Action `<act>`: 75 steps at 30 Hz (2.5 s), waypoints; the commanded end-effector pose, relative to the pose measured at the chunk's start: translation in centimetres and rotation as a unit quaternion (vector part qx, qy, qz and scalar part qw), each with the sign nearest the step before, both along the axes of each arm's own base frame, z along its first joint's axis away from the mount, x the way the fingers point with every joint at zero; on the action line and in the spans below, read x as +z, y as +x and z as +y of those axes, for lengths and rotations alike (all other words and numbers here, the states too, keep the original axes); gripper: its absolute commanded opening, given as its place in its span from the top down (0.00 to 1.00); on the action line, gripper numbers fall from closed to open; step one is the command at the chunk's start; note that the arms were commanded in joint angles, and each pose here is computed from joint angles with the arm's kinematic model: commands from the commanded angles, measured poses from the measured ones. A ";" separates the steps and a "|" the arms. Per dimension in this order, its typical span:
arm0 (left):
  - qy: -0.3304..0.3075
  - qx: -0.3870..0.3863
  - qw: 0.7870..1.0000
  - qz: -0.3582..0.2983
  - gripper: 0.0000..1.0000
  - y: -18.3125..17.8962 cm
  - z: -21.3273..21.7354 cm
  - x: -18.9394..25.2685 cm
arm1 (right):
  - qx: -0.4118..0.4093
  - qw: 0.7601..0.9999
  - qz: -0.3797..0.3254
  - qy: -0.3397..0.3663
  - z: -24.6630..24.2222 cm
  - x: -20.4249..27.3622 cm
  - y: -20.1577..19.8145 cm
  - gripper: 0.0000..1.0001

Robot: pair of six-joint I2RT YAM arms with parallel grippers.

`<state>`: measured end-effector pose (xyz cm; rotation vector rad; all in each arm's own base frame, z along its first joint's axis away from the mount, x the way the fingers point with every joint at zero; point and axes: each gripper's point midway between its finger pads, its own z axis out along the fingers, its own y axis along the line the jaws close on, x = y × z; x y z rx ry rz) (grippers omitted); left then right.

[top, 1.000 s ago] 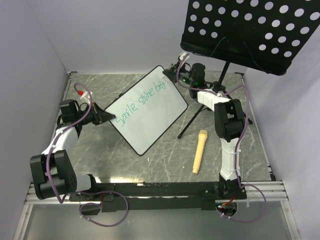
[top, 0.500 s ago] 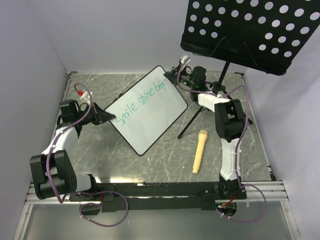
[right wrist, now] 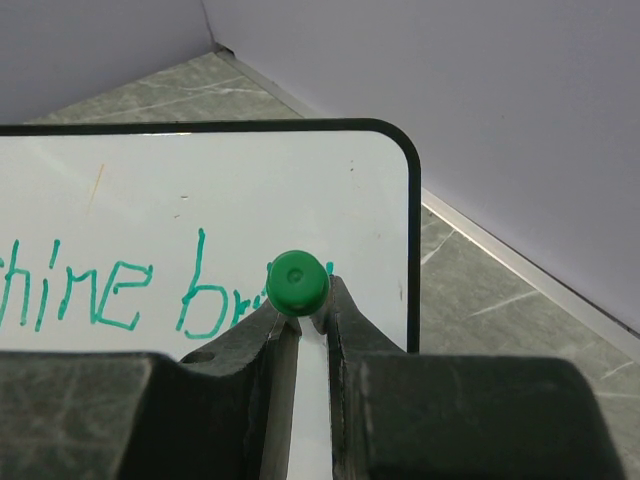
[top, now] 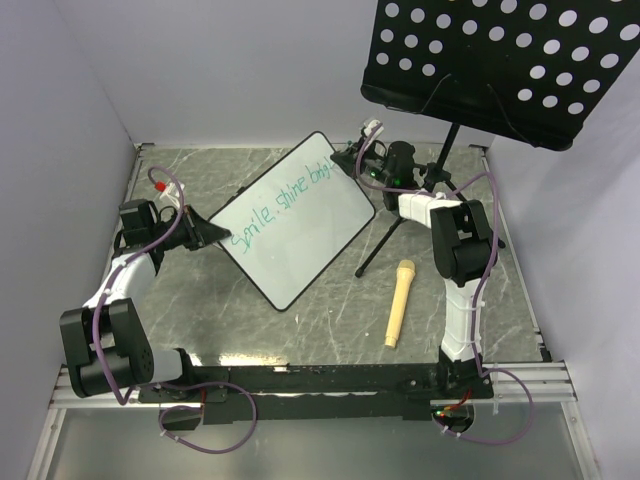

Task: Write a sentence on the whiteboard
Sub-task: Pick up the sentence from the whiteboard.

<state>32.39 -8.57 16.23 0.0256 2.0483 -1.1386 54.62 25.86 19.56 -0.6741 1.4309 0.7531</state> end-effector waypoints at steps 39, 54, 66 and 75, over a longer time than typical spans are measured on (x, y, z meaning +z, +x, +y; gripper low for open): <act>0.133 0.047 0.988 -0.065 0.99 2.6 3.3 -2.4 | -0.001 1.000 -0.019 0.005 0.5 3.4 1.8 1.00; 0.133 0.047 0.988 -0.066 0.99 2.6 3.2 -2.4 | -0.026 1.000 -0.013 -0.004 0.0 3.0 3.0 1.00; 0.133 0.048 0.988 -0.067 0.99 2.6 3.3 -2.3 | -0.020 1.000 -0.005 -0.007 -0.3 1.9 1.8 1.00; 0.133 0.049 0.988 -0.064 0.99 2.6 3.3 -2.5 | -0.016 1.000 -0.001 -0.009 -0.4 1.2 0.6 1.00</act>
